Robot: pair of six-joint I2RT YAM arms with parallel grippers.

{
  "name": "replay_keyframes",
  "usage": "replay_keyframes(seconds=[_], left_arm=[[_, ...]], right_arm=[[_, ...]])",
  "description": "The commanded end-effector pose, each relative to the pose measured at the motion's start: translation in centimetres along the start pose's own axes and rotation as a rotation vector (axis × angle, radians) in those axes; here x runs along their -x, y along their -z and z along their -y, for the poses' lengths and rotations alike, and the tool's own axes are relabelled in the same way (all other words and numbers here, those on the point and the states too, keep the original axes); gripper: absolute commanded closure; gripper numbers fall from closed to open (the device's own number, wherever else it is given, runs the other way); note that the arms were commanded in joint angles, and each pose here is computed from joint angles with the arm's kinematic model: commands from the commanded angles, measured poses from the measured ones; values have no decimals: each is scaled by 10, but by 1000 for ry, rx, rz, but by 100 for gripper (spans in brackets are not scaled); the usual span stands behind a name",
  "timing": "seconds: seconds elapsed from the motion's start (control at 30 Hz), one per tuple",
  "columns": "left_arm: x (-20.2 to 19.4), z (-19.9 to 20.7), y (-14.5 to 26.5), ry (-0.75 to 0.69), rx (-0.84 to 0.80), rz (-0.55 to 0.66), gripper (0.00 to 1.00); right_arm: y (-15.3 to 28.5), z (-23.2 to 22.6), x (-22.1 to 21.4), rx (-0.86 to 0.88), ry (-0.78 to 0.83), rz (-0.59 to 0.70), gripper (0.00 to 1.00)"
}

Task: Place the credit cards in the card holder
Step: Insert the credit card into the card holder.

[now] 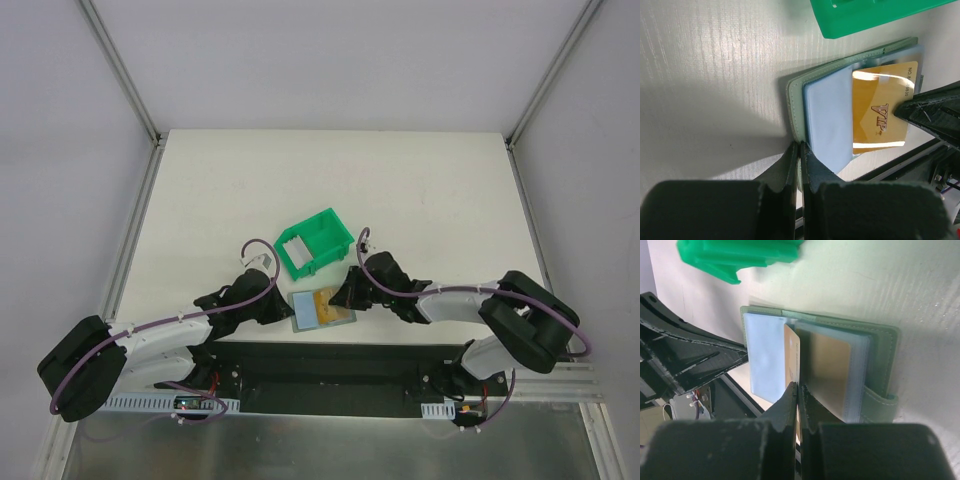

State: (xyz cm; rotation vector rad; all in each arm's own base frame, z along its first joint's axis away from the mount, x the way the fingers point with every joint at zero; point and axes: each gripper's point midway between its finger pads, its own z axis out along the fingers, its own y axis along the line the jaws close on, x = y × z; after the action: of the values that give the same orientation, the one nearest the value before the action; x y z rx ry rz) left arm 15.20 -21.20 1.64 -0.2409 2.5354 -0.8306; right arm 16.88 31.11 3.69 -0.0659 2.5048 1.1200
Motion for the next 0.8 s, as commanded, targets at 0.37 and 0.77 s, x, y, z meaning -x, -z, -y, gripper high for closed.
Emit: replay_keyframes(seconds=[0.37, 0.77], left_arm=[[2, -6, 0, 4, 18, 17, 100], [1, -6, -1, 1, 22, 12, 100]], right_arm=[[-2, 16, 13, -20, -16, 40, 100], [3, 24, 2, -29, -26, 23, 100]])
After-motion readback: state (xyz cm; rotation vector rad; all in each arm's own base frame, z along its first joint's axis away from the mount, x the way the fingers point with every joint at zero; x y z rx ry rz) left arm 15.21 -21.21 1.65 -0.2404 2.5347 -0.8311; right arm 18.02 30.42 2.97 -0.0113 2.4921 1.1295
